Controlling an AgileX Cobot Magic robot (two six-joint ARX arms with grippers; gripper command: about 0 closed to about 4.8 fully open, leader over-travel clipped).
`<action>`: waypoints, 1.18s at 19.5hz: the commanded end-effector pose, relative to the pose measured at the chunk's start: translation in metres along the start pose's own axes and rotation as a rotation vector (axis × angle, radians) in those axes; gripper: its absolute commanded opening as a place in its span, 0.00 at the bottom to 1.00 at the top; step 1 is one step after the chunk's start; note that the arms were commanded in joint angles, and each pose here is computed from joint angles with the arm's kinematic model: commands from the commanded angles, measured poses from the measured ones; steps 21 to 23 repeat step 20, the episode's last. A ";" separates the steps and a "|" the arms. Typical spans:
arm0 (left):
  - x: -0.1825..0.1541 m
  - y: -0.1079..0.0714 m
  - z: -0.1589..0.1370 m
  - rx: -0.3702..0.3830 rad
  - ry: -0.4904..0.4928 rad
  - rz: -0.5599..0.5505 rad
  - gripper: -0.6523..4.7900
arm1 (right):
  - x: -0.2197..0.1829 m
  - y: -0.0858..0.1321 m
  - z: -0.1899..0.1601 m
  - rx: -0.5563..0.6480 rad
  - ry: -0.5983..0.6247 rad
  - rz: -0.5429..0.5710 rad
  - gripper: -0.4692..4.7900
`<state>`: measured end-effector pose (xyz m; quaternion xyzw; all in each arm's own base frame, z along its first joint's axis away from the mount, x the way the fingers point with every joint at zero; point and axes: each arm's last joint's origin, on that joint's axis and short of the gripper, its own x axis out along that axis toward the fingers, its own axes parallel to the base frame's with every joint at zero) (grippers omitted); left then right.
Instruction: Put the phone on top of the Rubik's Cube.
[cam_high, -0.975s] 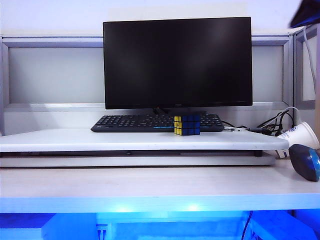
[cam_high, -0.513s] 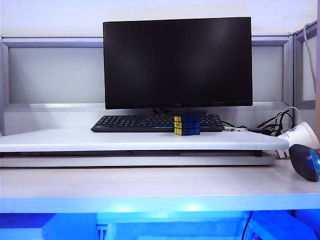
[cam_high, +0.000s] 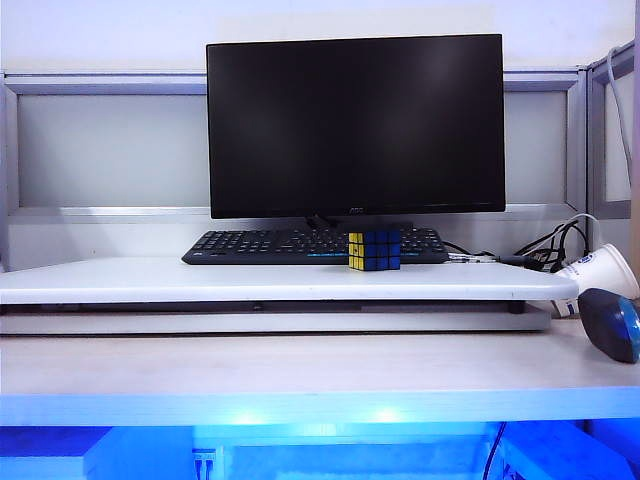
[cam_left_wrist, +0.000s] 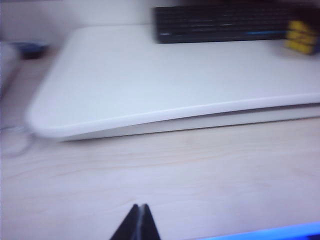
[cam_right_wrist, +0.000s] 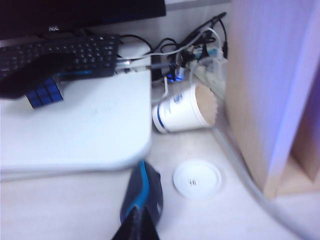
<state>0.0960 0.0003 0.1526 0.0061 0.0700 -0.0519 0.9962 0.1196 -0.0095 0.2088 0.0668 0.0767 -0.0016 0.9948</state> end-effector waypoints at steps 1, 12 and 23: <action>0.000 0.001 0.000 0.003 0.001 0.044 0.11 | -0.007 -0.001 -0.017 -0.007 -0.042 0.008 0.08; 0.000 0.001 -0.001 -0.003 0.016 0.040 0.11 | -0.015 -0.006 -0.063 -0.014 0.036 -0.003 0.08; 0.000 0.001 -0.001 -0.003 0.015 0.040 0.11 | -0.015 -0.006 -0.063 -0.014 0.034 -0.008 0.08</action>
